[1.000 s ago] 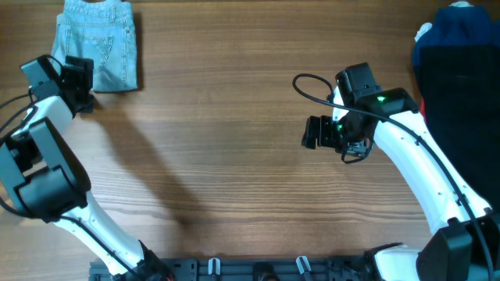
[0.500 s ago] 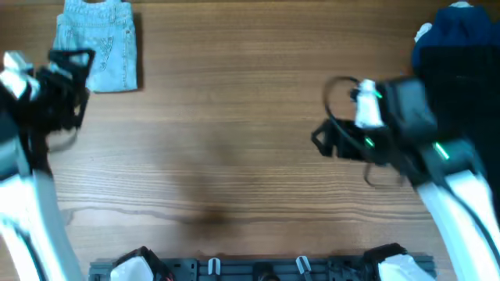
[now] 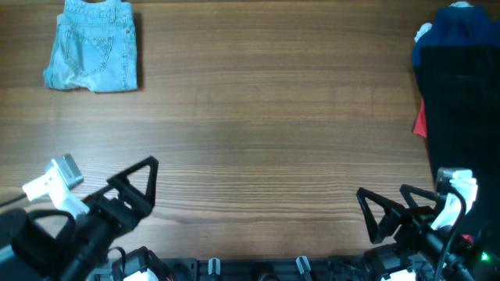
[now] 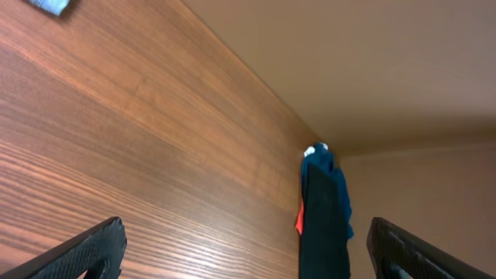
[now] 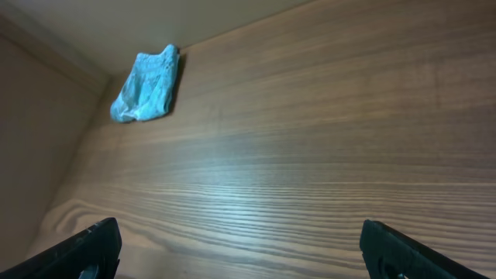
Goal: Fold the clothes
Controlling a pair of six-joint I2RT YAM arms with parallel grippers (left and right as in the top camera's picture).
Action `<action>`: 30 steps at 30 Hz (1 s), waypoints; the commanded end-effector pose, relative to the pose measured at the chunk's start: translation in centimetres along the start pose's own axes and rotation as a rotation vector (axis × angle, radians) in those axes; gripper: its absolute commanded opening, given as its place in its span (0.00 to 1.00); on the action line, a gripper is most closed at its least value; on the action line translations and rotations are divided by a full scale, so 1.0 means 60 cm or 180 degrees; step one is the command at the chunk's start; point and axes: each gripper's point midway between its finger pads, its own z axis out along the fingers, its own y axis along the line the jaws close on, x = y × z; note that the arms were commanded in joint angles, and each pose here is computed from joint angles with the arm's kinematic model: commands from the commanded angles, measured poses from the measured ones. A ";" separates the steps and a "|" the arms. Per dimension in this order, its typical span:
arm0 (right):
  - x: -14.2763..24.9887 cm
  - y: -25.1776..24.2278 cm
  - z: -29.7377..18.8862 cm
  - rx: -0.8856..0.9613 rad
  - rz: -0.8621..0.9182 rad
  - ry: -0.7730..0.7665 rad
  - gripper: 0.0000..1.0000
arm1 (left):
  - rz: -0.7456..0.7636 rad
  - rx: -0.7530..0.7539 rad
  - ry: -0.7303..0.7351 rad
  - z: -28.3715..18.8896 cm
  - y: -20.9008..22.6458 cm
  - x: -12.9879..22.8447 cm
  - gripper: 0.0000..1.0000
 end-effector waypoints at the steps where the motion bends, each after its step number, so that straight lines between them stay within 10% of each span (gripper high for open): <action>1: -0.003 -0.012 -0.004 0.0125 0.0092 -0.0062 0.99 | 0.0129 0.0015 -0.0011 -0.004 -0.001 0.007 1.00; 30: -0.003 -0.077 0.063 0.0438 -0.0216 -0.0540 1.00 | 0.0130 0.0016 -0.0011 -0.004 -0.001 0.007 1.00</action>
